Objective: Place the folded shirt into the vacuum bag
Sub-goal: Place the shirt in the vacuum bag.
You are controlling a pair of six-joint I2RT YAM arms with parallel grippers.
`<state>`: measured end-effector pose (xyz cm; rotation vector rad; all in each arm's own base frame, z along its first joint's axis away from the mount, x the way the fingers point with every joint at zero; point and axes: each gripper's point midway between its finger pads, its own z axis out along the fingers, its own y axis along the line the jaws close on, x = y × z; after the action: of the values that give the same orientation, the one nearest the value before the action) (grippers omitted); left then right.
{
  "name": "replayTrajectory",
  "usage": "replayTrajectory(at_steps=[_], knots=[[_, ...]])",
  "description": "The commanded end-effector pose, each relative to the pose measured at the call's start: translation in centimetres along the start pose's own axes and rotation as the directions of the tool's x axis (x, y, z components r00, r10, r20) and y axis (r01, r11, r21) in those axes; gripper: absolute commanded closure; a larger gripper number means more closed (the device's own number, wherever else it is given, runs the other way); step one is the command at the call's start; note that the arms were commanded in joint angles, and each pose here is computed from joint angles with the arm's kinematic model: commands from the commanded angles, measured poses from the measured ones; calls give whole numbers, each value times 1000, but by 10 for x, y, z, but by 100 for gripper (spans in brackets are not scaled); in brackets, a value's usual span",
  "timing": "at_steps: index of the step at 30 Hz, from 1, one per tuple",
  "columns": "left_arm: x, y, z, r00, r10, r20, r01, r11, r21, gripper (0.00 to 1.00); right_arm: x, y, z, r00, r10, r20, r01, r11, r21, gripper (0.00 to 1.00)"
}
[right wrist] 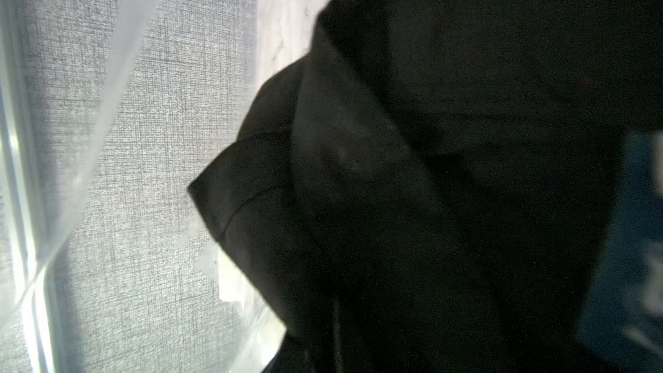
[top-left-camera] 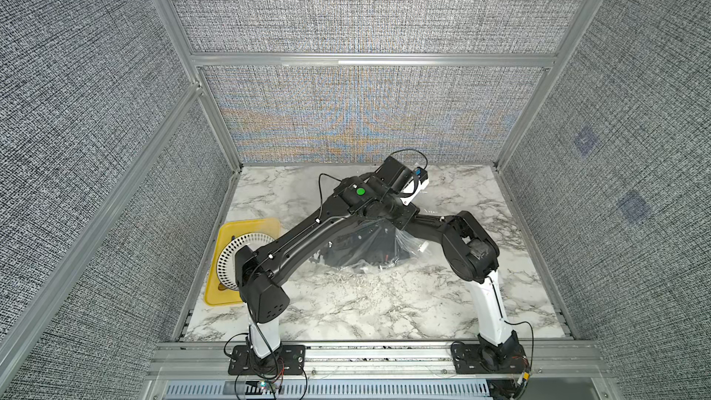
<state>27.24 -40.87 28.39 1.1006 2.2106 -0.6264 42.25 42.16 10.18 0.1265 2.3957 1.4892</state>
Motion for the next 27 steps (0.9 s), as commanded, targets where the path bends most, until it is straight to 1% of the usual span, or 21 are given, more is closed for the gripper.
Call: replayTrajectory(at_steps=[1, 2, 3, 7, 8, 9, 10, 13, 17, 20, 22, 24, 27], knots=[[-12, -5, -1, 999, 15, 49, -17, 1000, 26, 100, -10, 26, -14, 990, -136, 27, 137, 990, -42, 85], [-12, -4, -2, 999, 15, 50, -16, 1000, 20, 100, -11, 31, -17, 987, -160, 27, 161, 986, -48, 77], [-12, -3, -2, 999, 14, 52, -15, 1000, 12, 100, -13, 35, -22, 983, -184, 30, 185, 981, -50, 71], [-14, -1, -5, 998, 13, 59, -13, 1000, -3, 100, -17, 42, -43, 967, -250, 55, 253, 966, -56, 36], [-14, 0, -5, 998, 11, 58, -11, 1000, -5, 100, -18, 43, -48, 964, -261, 58, 265, 962, -72, 28], [-15, -1, -5, 998, 12, 60, -12, 1000, -5, 100, -17, 41, -53, 962, -267, 59, 272, 958, -87, 25], [-14, 0, -5, 998, 12, 58, -11, 1000, -6, 100, -15, 38, -58, 962, -267, 52, 271, 958, -93, 24], [-13, 1, -4, 999, 9, 53, -8, 1000, -16, 100, -8, 27, -67, 963, -269, 28, 270, 959, -91, 24], [-11, 3, 1, 999, 4, 43, -3, 1000, -19, 100, 9, 22, -68, 964, -264, -21, 259, 957, -129, 24], [-11, 3, 9, 999, -4, 34, 5, 1000, -12, 100, 25, 2, -57, 966, -249, -77, 242, 966, -90, 24], [-10, 4, 13, 1000, -8, 27, 8, 1000, -14, 100, 28, -19, -52, 970, -230, -84, 227, 973, -45, 24], [-9, 5, 18, 1000, -10, 23, 10, 1000, -21, 100, 26, -44, -45, 973, -215, -83, 218, 976, 19, 24], [-8, 10, 26, 1000, -16, 19, 17, 999, -40, 100, 17, -64, -33, 973, -212, -94, 219, 974, 67, 25]])
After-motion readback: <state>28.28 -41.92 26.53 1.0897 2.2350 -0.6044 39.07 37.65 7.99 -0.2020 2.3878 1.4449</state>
